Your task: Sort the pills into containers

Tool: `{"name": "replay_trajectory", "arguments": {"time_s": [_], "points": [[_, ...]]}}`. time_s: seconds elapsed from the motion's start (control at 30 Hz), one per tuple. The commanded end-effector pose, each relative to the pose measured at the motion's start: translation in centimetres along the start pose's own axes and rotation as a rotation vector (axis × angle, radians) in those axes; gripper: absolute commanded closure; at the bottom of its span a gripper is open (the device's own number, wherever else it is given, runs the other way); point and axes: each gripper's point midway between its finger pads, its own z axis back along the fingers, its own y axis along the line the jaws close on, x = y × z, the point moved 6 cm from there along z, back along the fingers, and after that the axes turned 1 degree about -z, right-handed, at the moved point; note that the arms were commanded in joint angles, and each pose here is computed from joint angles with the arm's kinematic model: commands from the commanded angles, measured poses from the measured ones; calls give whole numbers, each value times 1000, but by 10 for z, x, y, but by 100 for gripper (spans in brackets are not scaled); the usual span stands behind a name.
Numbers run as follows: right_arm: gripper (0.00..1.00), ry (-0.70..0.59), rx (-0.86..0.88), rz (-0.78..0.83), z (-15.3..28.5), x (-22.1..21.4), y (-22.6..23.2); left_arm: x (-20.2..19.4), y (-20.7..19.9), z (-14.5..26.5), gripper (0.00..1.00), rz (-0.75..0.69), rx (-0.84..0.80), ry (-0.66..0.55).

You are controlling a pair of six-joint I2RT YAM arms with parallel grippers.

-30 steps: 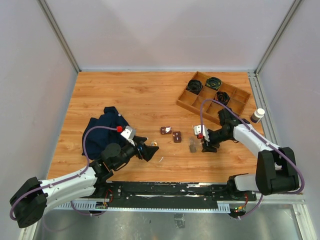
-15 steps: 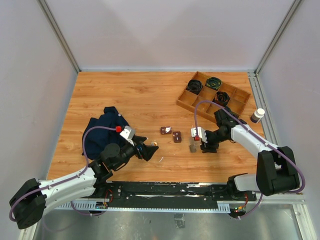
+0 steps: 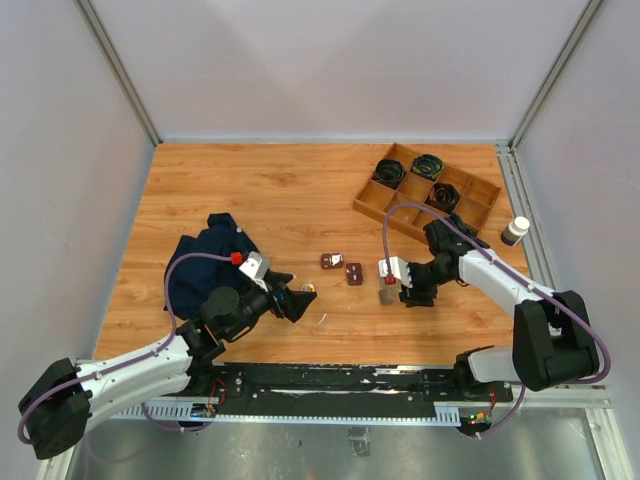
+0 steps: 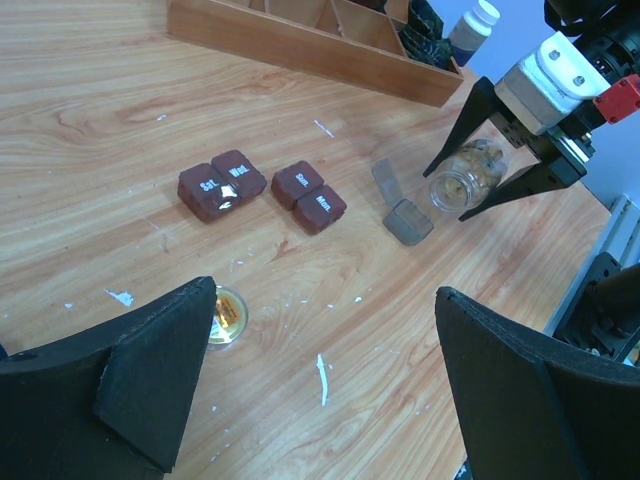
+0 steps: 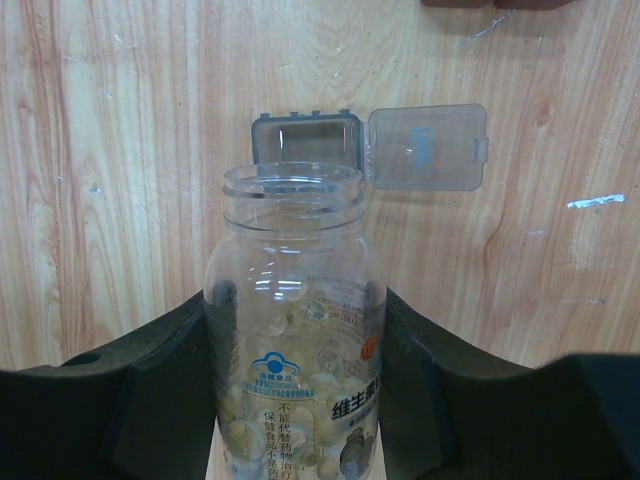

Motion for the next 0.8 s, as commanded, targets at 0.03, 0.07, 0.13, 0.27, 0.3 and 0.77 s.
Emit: {"name": "replay_trajectory", "arguments": {"time_s": [0.03, 0.07, 0.13, 0.27, 0.3, 0.77], "points": [[99, 29, 6, 5, 0, 1, 3, 3, 2, 0, 5, -9, 9, -18], [99, 36, 8, 6, 0, 0, 4, 2, 2, 1, 5, -9, 9, -15], [99, 49, 7, 7, 0, 0, 4, 3, 2, 1, 5, -7, 10, -15], [99, 68, 9, 14, -1, 1, 4, 2, 2, 1, 5, -7, 10, -13], [99, 73, 9, 15, -1, 1, 4, 2, 1, 1, 5, -5, 7, -12], [99, 125, 22, 23, -5, 1, 4, 2, 1, 3, 6, 2, 2, -15]]}}
